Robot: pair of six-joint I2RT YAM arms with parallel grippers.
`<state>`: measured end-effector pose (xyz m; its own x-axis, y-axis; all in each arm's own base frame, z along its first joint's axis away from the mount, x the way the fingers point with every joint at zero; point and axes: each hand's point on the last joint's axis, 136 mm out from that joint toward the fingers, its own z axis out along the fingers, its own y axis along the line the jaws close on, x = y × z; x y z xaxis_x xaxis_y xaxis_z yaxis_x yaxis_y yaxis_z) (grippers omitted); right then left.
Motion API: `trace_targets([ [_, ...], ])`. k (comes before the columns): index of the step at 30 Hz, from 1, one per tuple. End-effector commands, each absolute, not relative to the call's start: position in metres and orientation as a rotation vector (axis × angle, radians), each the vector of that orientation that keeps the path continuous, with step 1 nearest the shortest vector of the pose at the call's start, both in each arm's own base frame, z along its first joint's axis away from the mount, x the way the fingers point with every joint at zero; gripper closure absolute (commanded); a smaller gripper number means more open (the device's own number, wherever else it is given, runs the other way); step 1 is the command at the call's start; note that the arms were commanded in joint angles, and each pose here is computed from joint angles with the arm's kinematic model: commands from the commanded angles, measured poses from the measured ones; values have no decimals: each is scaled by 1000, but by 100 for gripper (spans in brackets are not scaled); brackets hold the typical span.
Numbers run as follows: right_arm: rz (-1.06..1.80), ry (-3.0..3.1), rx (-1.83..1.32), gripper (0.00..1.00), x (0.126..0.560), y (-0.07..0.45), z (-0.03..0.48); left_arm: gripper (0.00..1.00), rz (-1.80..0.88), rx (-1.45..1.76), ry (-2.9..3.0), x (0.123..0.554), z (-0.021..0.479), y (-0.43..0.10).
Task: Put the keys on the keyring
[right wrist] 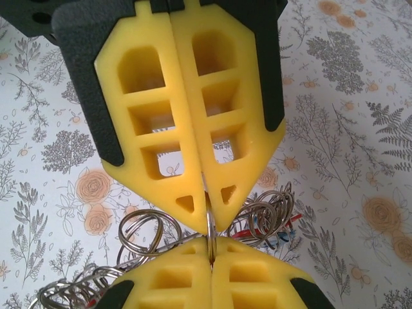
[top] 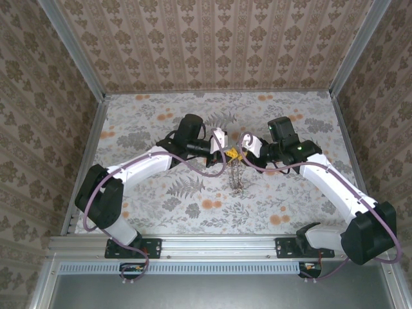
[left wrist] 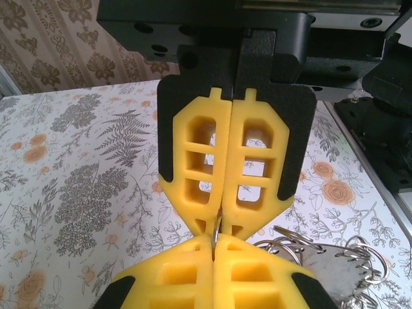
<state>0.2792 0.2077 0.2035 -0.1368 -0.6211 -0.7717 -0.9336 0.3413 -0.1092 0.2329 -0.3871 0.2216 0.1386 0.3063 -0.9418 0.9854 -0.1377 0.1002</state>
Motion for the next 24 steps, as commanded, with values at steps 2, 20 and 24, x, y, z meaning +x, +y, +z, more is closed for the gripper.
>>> trace_targets([
  [2,486,1727,-1317,93,288,208,228,100,-1095,1563,1221,230,230,-390],
  [20,706,1665,-1135,84,300,215,214,100,-1200,1361,1102,237,258,-386],
  [24,643,1673,-1116,83,304,210,217,100,-1187,1364,1115,239,255,-386],
])
